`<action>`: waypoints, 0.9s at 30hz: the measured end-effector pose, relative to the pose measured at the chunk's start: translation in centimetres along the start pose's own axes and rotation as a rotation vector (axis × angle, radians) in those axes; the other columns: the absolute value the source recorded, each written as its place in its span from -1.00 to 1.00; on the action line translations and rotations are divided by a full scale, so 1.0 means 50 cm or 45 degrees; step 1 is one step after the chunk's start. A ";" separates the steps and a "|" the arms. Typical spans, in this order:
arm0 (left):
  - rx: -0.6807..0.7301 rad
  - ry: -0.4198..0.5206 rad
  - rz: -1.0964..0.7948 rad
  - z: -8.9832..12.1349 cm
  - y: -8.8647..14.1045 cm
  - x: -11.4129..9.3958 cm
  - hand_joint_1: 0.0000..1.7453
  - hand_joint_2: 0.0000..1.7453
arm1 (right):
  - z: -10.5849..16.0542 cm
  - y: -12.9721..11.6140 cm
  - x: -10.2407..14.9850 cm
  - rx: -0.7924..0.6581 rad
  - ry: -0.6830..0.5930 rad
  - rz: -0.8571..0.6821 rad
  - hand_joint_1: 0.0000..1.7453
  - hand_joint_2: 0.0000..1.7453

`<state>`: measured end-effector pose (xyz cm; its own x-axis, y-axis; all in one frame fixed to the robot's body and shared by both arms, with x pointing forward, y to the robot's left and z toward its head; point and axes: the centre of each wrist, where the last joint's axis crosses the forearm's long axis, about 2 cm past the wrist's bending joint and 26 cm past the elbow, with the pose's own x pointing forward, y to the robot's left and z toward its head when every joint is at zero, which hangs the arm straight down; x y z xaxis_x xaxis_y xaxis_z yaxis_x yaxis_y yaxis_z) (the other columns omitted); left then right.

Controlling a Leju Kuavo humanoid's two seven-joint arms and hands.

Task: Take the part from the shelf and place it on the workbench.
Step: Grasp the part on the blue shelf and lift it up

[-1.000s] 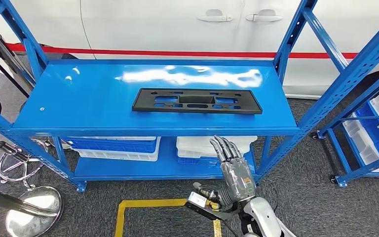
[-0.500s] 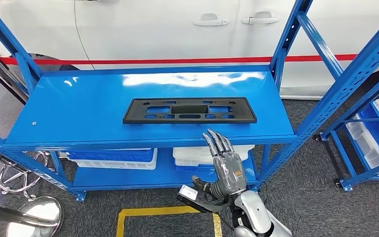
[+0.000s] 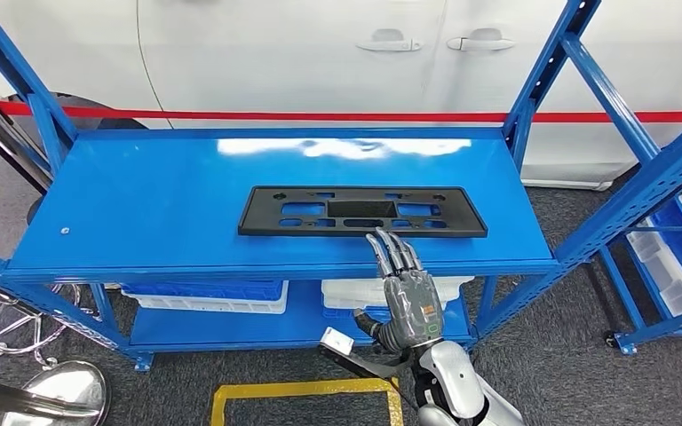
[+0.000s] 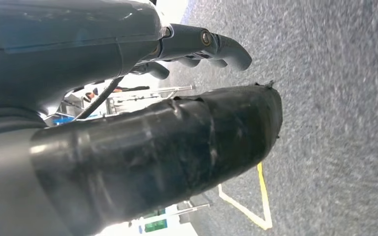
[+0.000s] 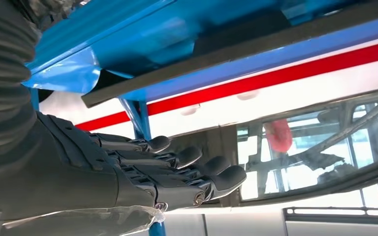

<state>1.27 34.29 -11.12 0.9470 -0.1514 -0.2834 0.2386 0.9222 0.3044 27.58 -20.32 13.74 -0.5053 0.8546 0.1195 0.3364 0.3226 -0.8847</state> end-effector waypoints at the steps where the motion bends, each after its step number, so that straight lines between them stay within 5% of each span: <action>1: -0.001 0.000 -0.003 0.000 0.000 0.000 -1.00 -1.00 | 0.006 0.000 -0.007 0.001 0.013 0.011 -1.00 1.00; 13: -0.004 -0.024 -0.029 0.000 0.004 0.002 -1.00 -1.00 | 0.023 -0.059 -0.161 -0.095 0.218 0.124 -1.00 1.00; 27: 0.002 -0.026 -0.034 -0.002 0.010 0.001 -1.00 -1.00 | 0.042 -0.057 -0.179 -0.062 0.248 0.160 -1.00 1.00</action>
<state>1.42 34.79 -11.07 0.9444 -0.1833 -0.2730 0.2643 0.9171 0.2985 29.46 -29.75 14.24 -0.2956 0.9502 0.0990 0.4273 0.2242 -0.8758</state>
